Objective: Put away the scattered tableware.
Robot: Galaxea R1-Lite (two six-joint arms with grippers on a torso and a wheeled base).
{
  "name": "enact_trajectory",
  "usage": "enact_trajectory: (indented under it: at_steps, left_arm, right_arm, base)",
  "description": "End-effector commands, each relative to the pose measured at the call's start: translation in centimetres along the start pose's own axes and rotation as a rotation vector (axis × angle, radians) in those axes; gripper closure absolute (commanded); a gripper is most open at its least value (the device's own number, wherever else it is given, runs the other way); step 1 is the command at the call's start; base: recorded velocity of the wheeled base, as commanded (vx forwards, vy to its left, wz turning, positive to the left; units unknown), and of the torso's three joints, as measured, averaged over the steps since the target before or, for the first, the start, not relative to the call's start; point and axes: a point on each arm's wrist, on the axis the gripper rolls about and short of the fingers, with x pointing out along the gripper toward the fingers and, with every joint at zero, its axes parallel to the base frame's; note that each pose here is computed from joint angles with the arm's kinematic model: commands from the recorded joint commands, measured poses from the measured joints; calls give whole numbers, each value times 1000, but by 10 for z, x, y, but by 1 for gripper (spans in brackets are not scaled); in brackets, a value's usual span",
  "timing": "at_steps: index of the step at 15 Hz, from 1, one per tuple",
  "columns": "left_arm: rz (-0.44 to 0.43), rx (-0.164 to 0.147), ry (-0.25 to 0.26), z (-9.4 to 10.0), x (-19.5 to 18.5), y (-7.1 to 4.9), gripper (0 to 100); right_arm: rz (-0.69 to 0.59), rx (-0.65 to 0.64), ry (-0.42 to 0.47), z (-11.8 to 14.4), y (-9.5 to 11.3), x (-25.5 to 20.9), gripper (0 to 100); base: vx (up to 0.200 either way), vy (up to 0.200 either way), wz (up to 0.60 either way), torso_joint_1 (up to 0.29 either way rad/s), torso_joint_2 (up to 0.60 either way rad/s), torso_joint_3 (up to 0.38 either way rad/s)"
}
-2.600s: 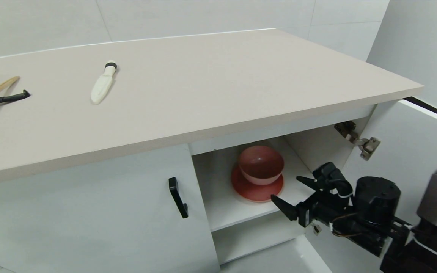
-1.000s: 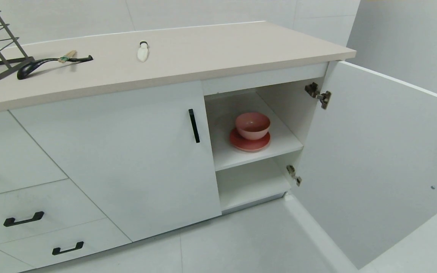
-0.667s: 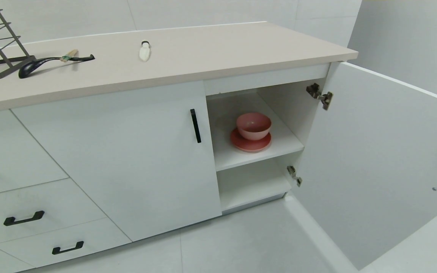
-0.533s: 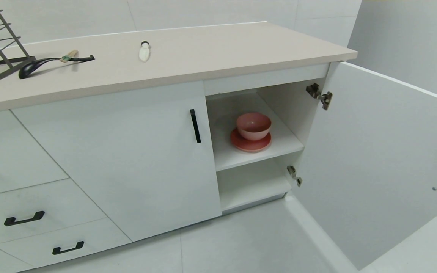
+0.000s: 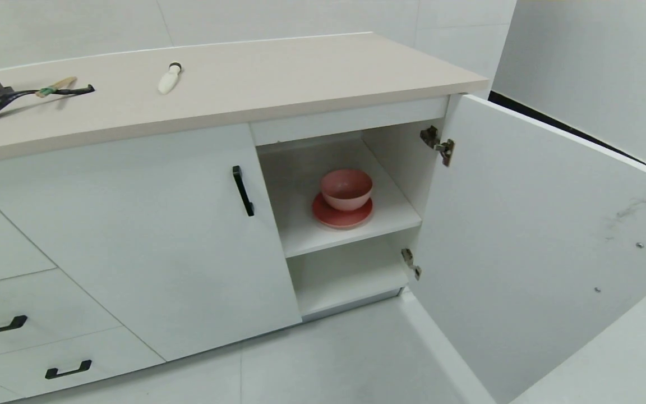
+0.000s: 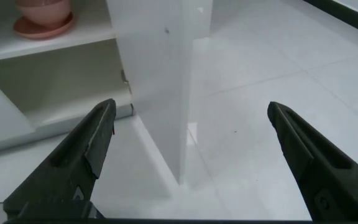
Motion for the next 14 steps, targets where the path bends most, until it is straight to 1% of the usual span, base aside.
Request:
enact_trajectory:
  at_steps: [1, 6, 14]
  left_arm:
    - [1, 0, -2, 0, 0, 0, 0]
    - [1, 0, -1, 0, 0, 0, 0]
    - [2, 7, -1, 0, 0, 0, 0]
  right_arm:
    - [0, -1, 3, 0, 0, 0, 0]
    - [-2, 1, 3, 0, 0, 0, 0]
    - [0, -1, 3, 0, 0, 0, 0]
  base:
    - [-200, 0, 0, 7, 7, -2]
    - [-200, 0, 0, 1, 3, 2]
    - [0, -200, 0, 3, 5, 4]
